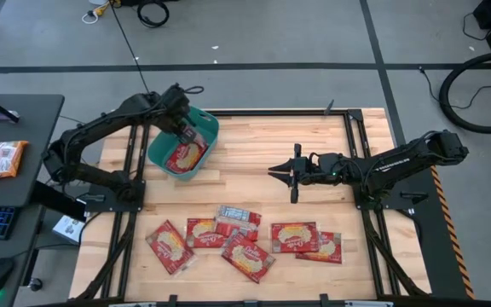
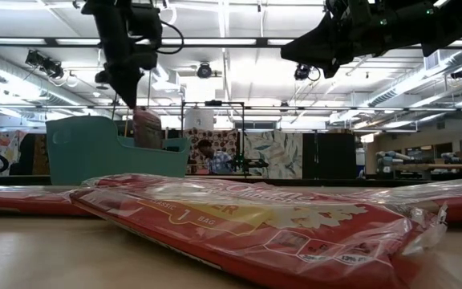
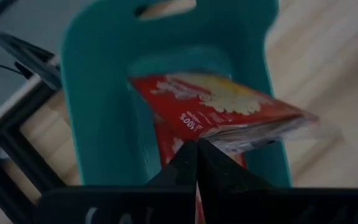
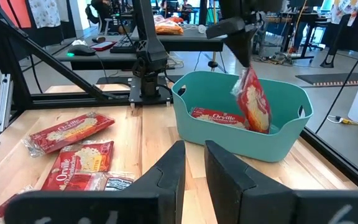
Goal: Sort popcorn bags into baskets
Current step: Put the red popcorn bag into the green bin
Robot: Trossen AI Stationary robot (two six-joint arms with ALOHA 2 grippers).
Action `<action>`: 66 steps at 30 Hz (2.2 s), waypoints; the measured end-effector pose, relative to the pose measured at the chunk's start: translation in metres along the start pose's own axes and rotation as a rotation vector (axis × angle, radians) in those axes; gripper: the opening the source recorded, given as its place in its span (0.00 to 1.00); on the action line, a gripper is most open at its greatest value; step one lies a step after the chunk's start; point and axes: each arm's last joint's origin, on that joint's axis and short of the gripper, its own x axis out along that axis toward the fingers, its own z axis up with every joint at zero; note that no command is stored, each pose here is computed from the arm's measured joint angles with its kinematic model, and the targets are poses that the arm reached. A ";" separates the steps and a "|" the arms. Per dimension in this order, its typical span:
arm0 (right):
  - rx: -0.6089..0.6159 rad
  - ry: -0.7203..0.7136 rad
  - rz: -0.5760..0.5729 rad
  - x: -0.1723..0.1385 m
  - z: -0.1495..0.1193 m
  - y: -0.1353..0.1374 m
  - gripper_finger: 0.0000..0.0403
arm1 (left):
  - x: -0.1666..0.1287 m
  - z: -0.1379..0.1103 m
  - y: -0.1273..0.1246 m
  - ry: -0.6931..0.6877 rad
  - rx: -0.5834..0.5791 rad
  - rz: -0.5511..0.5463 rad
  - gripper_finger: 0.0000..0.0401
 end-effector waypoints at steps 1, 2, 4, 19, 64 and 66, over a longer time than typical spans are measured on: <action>0.000 0.000 0.000 0.000 0.000 0.000 0.16 | 0.000 -0.002 0.000 0.023 0.013 -0.013 0.02; 0.000 0.000 0.000 0.000 0.000 0.000 0.16 | 0.000 -0.004 0.000 0.044 0.028 -0.018 0.02; 0.000 0.000 0.000 0.000 0.000 0.000 0.16 | 0.000 -0.008 0.000 0.082 0.042 -0.017 0.02; 0.000 0.000 0.000 0.000 0.000 0.000 0.16 | -0.001 -0.015 0.002 0.151 0.113 0.012 0.07; 0.002 -0.001 0.000 0.000 0.000 0.000 0.16 | 0.058 -0.075 -0.207 0.195 1.200 -0.362 0.23; 0.002 -0.001 0.000 0.000 0.000 0.000 0.16 | 0.065 -0.082 -0.215 0.206 1.264 -0.341 0.23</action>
